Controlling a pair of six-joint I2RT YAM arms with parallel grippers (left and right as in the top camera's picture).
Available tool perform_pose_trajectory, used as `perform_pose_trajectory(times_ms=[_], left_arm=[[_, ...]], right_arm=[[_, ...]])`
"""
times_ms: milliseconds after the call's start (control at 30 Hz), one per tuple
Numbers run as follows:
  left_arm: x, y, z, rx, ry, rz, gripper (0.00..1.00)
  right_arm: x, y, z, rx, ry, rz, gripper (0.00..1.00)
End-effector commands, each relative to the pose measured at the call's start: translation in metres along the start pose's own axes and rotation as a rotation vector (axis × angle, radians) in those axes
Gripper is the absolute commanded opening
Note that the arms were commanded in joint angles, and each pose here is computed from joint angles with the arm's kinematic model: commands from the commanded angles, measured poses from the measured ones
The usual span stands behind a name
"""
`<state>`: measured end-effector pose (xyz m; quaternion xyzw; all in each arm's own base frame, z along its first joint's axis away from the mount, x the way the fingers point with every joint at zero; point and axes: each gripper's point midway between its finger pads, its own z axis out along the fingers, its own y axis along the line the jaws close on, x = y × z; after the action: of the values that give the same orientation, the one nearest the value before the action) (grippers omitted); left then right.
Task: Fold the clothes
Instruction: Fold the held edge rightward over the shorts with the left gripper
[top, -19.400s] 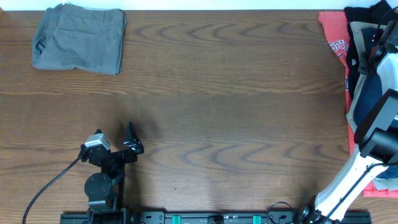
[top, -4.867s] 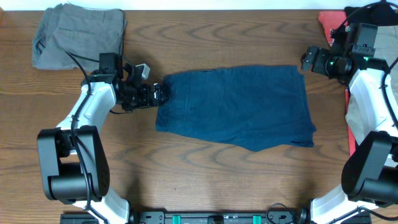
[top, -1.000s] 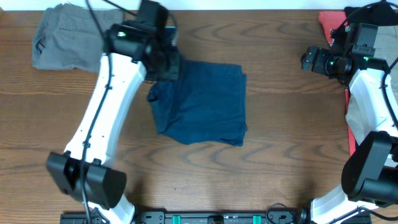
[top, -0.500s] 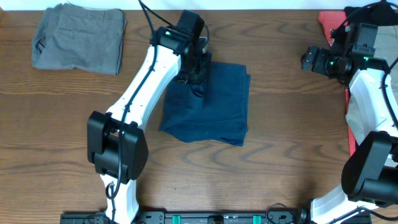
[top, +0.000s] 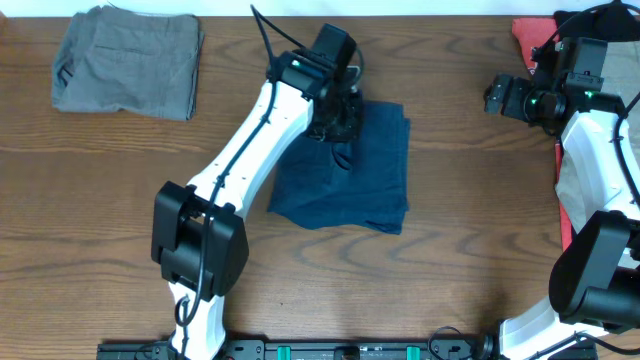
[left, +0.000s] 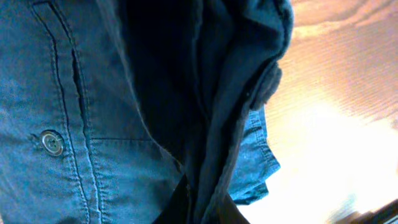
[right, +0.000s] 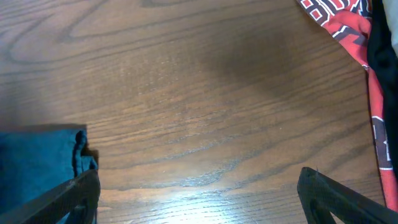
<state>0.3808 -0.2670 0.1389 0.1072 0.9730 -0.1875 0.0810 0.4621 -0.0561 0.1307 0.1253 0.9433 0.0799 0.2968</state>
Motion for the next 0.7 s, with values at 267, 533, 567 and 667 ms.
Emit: perform_pose_trajectory(times_ms=[267, 533, 567, 667], left_arm=[[0.005, -0.023, 0.043, 0.028, 0.041, -0.019, 0.06], [0.011, -0.04, 0.092, 0.037, 0.069, -0.006, 0.06], [0.012, -0.042, 0.097, 0.04, 0.07, 0.001, 0.06], [0.014, -0.054, 0.107, 0.062, 0.072, 0.025, 0.06]], right_arm=[[-0.012, 0.0, -0.012, 0.0, -0.038, 0.007, 0.99], [-0.012, 0.0, -0.012, 0.0, -0.038, 0.007, 0.99], [-0.012, 0.0, -0.012, 0.0, -0.038, 0.007, 0.99], [-0.012, 0.0, -0.012, 0.0, -0.038, 0.007, 0.99]])
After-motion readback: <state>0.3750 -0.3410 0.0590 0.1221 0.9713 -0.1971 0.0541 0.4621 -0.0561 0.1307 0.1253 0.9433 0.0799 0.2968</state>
